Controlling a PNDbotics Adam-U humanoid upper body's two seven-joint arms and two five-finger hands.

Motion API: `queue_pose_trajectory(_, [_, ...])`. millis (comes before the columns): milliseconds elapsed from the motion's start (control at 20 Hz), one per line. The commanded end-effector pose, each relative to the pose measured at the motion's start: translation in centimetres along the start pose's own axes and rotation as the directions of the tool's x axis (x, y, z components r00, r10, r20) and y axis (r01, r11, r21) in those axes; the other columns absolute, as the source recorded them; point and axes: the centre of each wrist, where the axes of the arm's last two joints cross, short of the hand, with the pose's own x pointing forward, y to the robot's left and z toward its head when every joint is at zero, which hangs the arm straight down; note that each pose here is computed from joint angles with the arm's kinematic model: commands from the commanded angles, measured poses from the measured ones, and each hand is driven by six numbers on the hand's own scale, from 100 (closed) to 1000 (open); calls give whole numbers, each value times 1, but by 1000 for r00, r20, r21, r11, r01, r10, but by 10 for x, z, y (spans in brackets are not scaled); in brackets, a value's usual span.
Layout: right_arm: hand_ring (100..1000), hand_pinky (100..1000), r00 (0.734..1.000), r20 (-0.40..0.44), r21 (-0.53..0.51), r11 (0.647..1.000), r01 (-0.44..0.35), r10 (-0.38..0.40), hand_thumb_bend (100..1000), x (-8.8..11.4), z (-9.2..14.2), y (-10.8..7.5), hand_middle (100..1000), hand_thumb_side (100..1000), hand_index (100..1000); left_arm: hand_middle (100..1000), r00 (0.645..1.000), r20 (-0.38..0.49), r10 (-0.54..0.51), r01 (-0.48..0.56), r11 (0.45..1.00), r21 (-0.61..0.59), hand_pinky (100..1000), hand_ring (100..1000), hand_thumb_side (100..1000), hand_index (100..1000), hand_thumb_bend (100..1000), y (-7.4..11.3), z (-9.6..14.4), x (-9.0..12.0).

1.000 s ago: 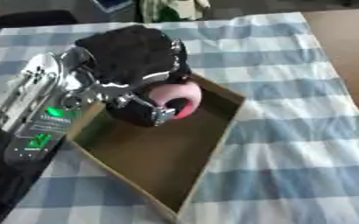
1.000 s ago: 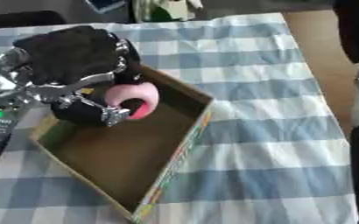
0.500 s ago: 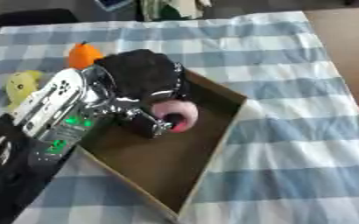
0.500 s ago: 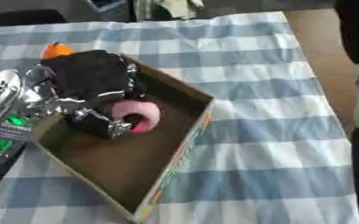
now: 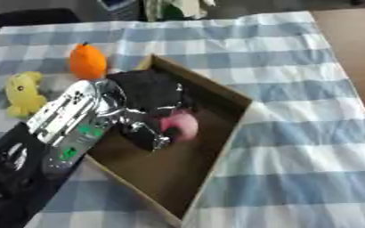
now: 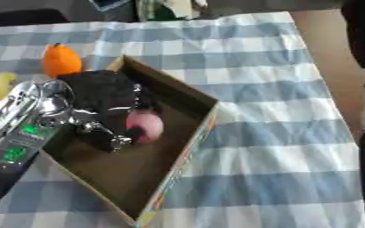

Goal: Pick up objects on the table and place them in the box.

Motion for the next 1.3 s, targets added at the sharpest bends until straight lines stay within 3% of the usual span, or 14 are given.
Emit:
queue_pose_trajectory(50, [652,796,999,35,14,1000,-14,13,100,9,-5,-1,528,633,777,762,1000,-20,-10,10,1000,-3,542,780,367,950,141,7,5,-3])
queue_pose_trajectory(150, [652,796,999,34,14,1000,-14,14,100,9,-5,-1,528,634,777,800,1000,-27,-10,10,1000,-3,586,816,534,976,189,8,7,-4])
queue_pose_trajectory(350, [652,796,999,33,12,1000,-15,15,100,9,-4,-2,528,634,776,851,999,-50,-3,4,1000,27,648,866,621,1000,204,12,14,-7])
queue_pose_trajectory(550, [651,796,999,32,9,1000,-19,19,100,9,-4,-3,527,633,776,825,995,-93,42,-26,986,165,626,850,548,982,100,27,37,-13])
queue_pose_trajectory(750, [652,796,999,30,4,1000,-24,23,100,9,-3,-4,527,633,776,788,976,-173,136,-71,939,337,595,825,461,956,100,45,69,-26])
queue_pose_trajectory(950, [652,797,999,30,2,1000,-25,25,100,9,-2,-4,527,633,774,801,932,-285,224,-95,911,402,605,835,451,964,100,48,83,-51])
queue_pose_trajectory(1300, [652,798,999,30,4,1000,-31,31,100,10,-3,-5,525,633,774,864,840,-449,304,-84,891,446,676,890,465,999,100,43,85,-94])
